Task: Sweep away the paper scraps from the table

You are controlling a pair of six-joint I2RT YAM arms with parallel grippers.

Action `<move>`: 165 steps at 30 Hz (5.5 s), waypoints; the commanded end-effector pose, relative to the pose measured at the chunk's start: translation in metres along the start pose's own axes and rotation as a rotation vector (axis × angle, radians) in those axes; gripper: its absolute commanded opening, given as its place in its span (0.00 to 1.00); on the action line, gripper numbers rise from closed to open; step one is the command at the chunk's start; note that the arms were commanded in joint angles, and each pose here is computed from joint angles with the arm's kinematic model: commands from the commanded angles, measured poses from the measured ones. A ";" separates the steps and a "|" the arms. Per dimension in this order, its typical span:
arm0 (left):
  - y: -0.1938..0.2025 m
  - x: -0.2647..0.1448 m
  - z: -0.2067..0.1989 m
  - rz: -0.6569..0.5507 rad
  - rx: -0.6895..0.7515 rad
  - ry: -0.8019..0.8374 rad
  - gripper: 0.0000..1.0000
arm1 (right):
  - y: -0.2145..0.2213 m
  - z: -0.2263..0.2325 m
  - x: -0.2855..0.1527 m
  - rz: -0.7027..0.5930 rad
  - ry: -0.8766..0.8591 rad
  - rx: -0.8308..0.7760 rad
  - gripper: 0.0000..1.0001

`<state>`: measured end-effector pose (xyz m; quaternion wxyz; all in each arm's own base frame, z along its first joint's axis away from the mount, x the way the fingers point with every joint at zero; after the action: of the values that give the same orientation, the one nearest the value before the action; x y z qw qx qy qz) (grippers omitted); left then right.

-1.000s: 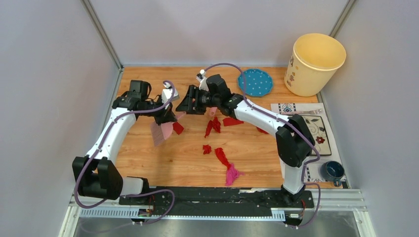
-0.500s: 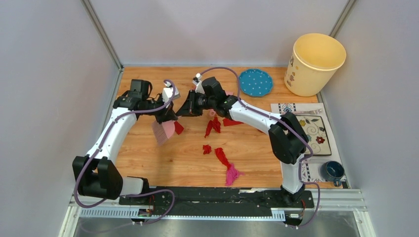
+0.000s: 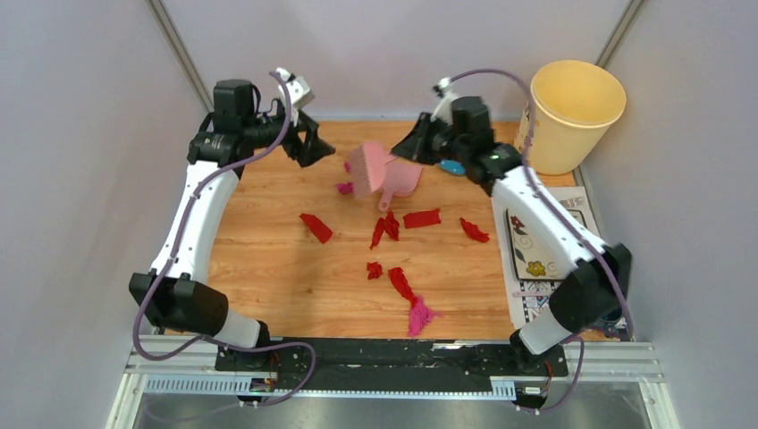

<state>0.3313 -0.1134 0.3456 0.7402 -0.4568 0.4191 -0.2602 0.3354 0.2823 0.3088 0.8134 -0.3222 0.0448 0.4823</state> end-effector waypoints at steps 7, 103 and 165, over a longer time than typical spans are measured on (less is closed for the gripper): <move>-0.044 0.141 -0.006 0.103 -0.129 -0.077 0.84 | -0.073 -0.044 -0.182 -0.517 0.382 -0.160 0.00; 0.250 -0.141 -0.038 0.830 -0.314 -0.654 0.00 | -0.036 -0.043 0.183 -0.014 -0.195 -1.902 0.00; 0.224 -0.101 -0.024 0.761 -0.177 -0.478 0.00 | 0.056 0.037 -0.091 0.331 -0.508 -0.643 0.00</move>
<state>0.2474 0.0656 0.1595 0.8191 -0.3378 0.4049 0.2257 0.3005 0.2760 0.2616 0.7323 -0.3244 0.0108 0.5986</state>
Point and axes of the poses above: each gripper's point midway between its finger pads, its own x axis out along the fingers, its own z axis along the line the jaws close on, y = z × x, the point moved 6 cm from there along -x, back along the fingers, and after that the axes turned 12 degrees about x, right-handed, at the moved point
